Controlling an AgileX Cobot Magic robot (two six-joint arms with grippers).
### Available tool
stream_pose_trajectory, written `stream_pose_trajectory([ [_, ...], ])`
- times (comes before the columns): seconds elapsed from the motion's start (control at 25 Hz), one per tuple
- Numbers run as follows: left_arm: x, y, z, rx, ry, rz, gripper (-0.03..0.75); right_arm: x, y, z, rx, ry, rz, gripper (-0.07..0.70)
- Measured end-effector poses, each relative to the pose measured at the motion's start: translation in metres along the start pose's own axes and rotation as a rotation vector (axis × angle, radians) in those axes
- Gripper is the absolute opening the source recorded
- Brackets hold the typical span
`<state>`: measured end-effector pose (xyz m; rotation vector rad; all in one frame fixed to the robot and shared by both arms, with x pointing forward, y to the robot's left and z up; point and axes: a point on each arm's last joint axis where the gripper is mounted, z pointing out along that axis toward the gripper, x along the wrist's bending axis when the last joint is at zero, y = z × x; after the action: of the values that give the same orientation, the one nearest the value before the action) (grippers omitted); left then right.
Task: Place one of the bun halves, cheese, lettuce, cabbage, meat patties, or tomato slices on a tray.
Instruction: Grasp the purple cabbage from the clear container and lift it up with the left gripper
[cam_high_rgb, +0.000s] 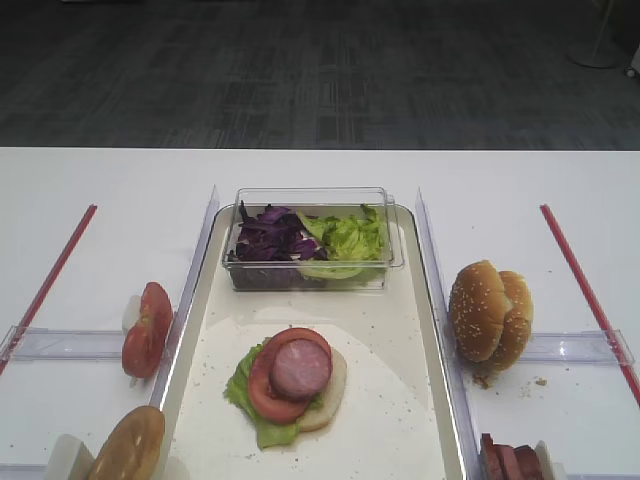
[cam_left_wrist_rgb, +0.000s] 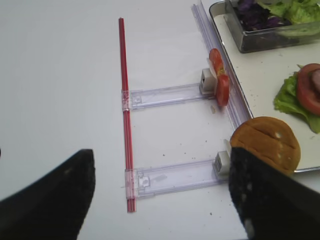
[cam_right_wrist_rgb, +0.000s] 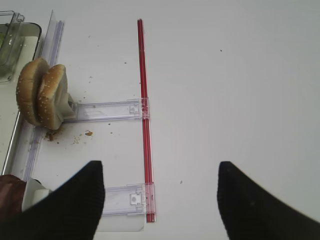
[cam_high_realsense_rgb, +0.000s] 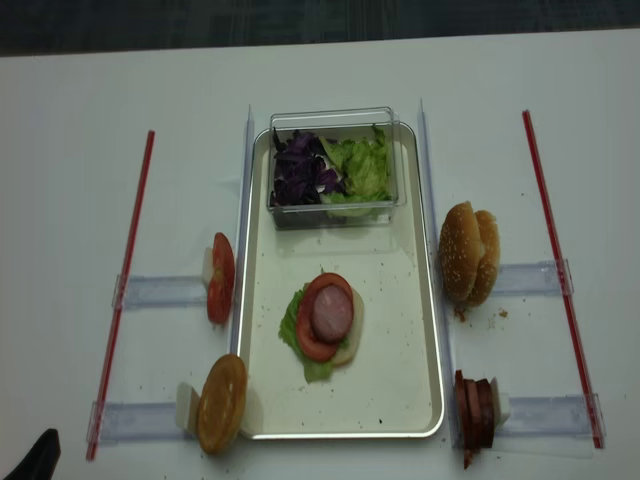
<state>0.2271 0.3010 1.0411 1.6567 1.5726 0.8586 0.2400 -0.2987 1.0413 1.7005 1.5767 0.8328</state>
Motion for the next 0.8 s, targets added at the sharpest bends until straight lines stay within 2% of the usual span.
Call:
stream_pose_trajectory([
  [0.12,-0.001,0.001,-0.001,-0.005,-0.009,-0.004,0.510,0.000,0.000,0.000,0.000,0.000,0.000,0.508],
  [0.28,-0.003,0.012,0.005,0.042,-0.034,-0.016,0.510,0.000,0.000,0.000,0.000,0.000,0.000,0.508],
  [0.48,-0.003,0.038,0.020,0.133,-0.041,-0.024,0.510,0.000,0.000,0.000,0.000,0.000,0.000,0.508],
  [0.8,-0.004,0.091,0.055,0.168,-0.065,-0.055,0.510,0.000,0.000,0.000,0.000,0.000,0.000,0.508],
])
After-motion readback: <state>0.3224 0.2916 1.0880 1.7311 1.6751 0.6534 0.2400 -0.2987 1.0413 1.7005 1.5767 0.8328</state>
